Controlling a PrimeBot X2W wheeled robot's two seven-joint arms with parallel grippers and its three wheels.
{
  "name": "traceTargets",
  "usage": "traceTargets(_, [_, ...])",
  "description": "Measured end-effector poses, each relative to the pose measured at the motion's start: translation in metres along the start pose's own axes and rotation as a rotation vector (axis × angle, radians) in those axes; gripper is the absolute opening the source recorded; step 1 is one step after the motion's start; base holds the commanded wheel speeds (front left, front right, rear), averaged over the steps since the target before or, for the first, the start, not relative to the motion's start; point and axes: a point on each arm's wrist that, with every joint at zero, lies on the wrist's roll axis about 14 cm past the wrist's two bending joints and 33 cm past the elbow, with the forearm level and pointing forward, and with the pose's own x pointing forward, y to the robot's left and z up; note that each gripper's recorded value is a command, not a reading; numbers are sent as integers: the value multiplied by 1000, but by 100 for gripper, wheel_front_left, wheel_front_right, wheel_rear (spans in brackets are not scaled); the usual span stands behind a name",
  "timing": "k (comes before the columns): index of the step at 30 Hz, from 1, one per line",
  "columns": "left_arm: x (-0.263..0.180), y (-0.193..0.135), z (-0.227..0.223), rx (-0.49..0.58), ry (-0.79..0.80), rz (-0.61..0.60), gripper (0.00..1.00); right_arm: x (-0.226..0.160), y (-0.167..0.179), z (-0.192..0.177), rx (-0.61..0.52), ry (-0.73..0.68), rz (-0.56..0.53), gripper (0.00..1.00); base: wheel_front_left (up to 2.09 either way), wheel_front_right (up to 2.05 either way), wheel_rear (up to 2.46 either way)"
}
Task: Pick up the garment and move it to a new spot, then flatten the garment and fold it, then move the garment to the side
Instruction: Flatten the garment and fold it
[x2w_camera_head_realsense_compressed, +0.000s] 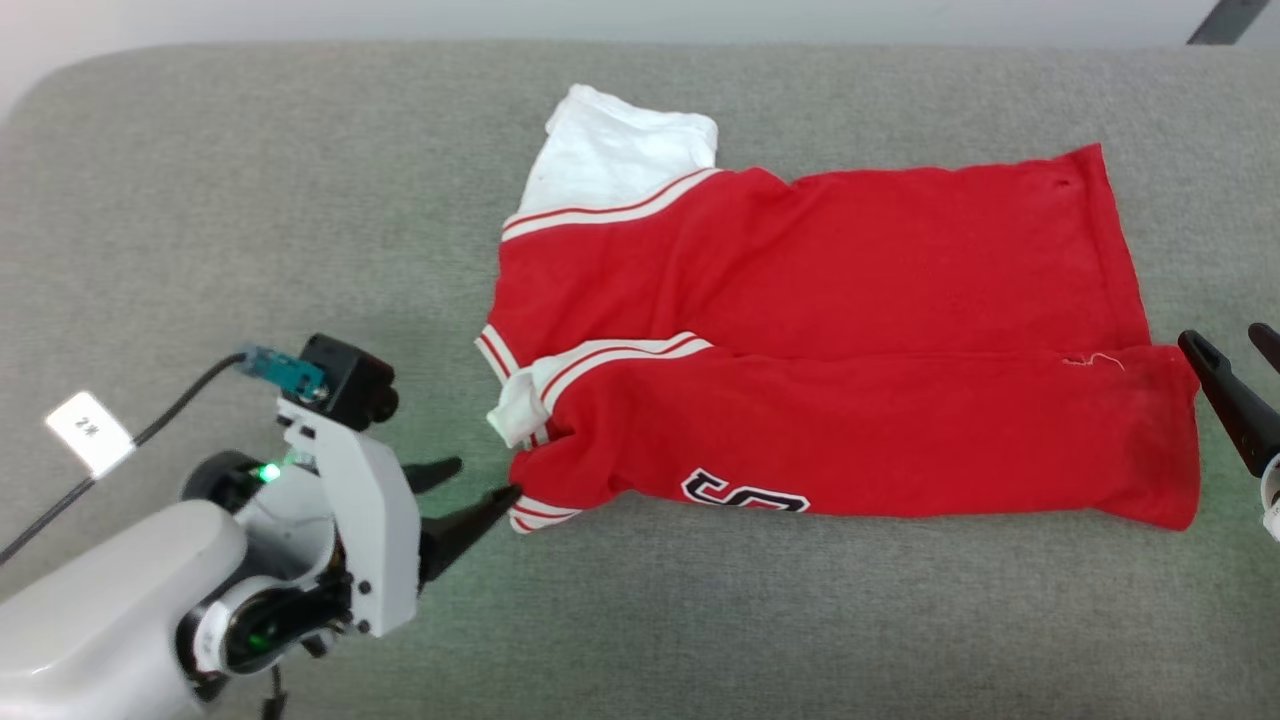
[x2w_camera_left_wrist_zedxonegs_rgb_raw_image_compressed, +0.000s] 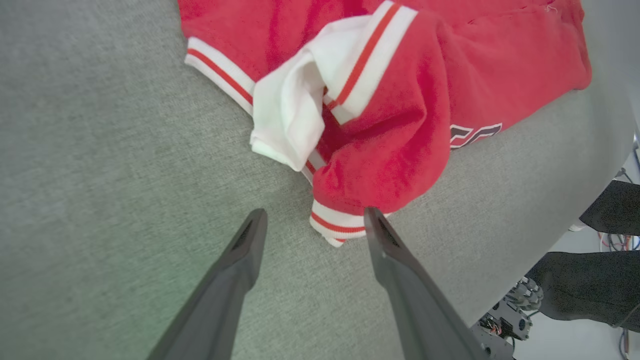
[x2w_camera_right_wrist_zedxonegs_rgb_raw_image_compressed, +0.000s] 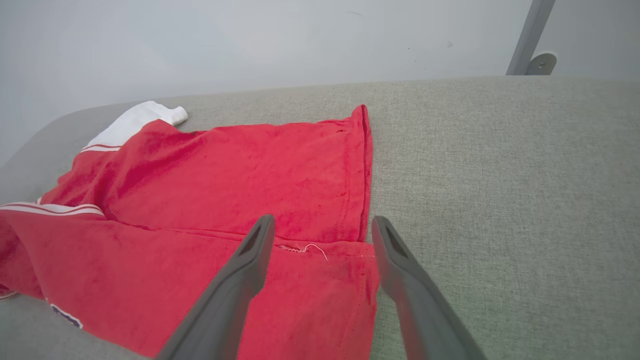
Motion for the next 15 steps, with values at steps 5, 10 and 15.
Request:
traceTargets(5, [22, -13, -10, -87, 82, -71, 100, -4, -7, -3, 3, 4, -23, 100, 0, 0, 0])
traceTargets(10, [42, -14, -31, -152, 202, -110, 100, -11, -16, -4, 13, 0, -52, 100, 0, 0, 0])
traceTargets(15, [55, -14, -33, -183, 221, -145, 7, -19, -24, -6, 18, 0, -79, 100, 0, 0, 0])
